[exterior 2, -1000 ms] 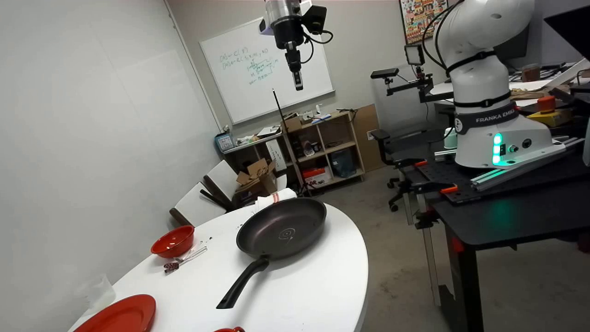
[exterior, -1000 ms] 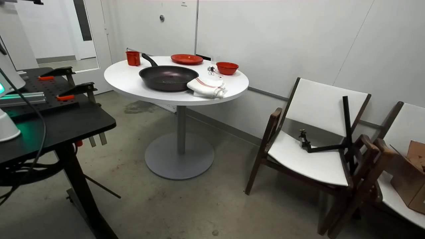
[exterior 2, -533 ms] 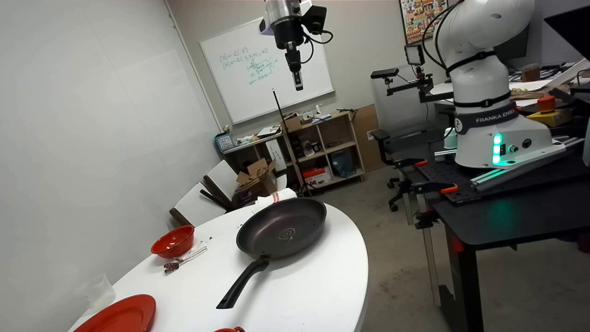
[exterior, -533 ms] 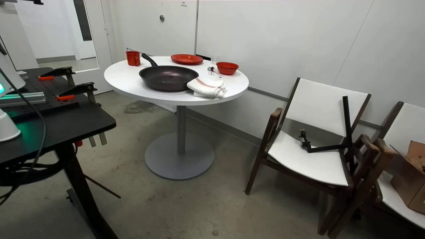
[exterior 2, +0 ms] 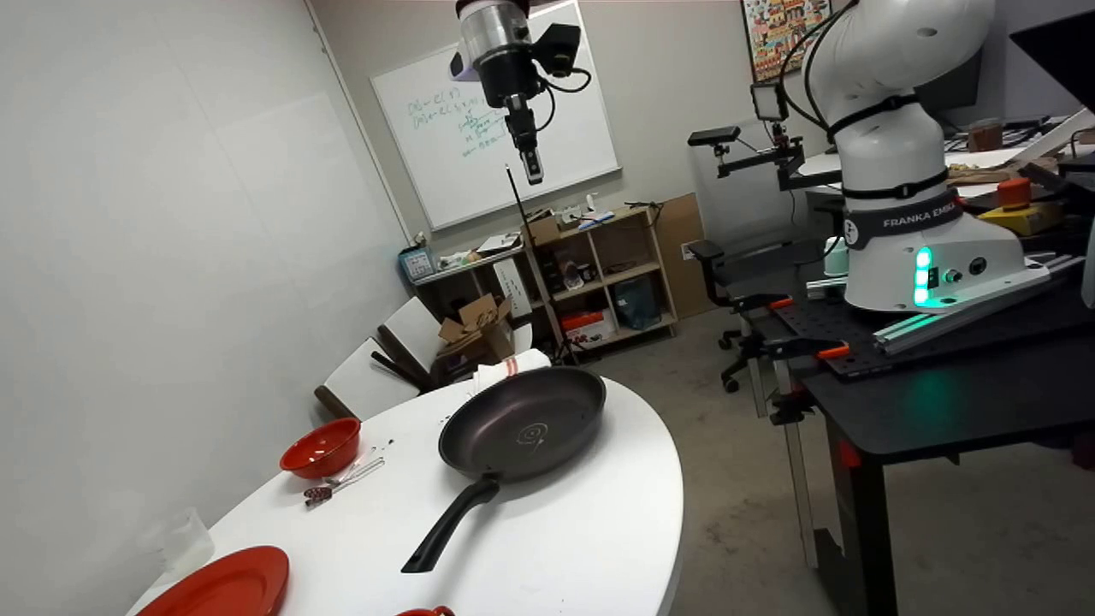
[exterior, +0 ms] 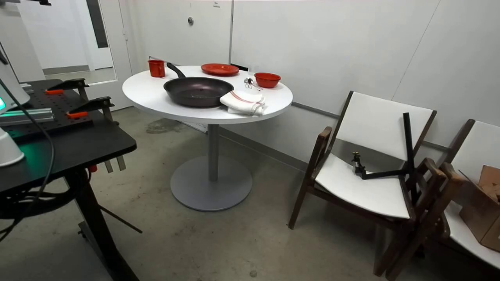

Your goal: Move the red mug to the right side of the table

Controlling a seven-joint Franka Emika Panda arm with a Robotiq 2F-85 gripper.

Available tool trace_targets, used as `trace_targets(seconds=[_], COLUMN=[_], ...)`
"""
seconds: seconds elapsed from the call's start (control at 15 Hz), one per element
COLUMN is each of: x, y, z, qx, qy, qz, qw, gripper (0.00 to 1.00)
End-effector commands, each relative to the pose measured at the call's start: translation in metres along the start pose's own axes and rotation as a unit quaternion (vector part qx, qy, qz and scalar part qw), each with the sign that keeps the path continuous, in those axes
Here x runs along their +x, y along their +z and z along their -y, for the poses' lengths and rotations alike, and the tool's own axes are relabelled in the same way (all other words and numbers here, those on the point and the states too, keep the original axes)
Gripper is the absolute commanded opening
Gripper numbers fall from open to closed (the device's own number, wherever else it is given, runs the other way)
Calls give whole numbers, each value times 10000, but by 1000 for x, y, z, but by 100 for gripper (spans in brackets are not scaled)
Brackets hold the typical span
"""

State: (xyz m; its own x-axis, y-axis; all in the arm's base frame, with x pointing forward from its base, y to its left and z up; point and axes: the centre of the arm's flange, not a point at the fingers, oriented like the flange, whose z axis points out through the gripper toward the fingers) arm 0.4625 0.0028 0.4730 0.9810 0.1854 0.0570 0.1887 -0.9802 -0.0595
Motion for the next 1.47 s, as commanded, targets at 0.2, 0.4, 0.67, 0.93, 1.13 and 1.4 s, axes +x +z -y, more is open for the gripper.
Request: trace_targets(seconds=[0.2,0.4,0.67,0.93,1.13,1.4], x=[89,119,148,167,173,154], y=[30,52,80,107,125,139], z=[51,85,129,171,205,214], qx=[-52,-213,-677,-1077,-1275,-1282], qy=[-637,-1097,-1845,-2614,-3231,-3259], qz=[654,1014,1574,2041,2291,2197], qw=[9958,9886,9678,9372,9093,9105], gripper=[100,100,100,100,100,100])
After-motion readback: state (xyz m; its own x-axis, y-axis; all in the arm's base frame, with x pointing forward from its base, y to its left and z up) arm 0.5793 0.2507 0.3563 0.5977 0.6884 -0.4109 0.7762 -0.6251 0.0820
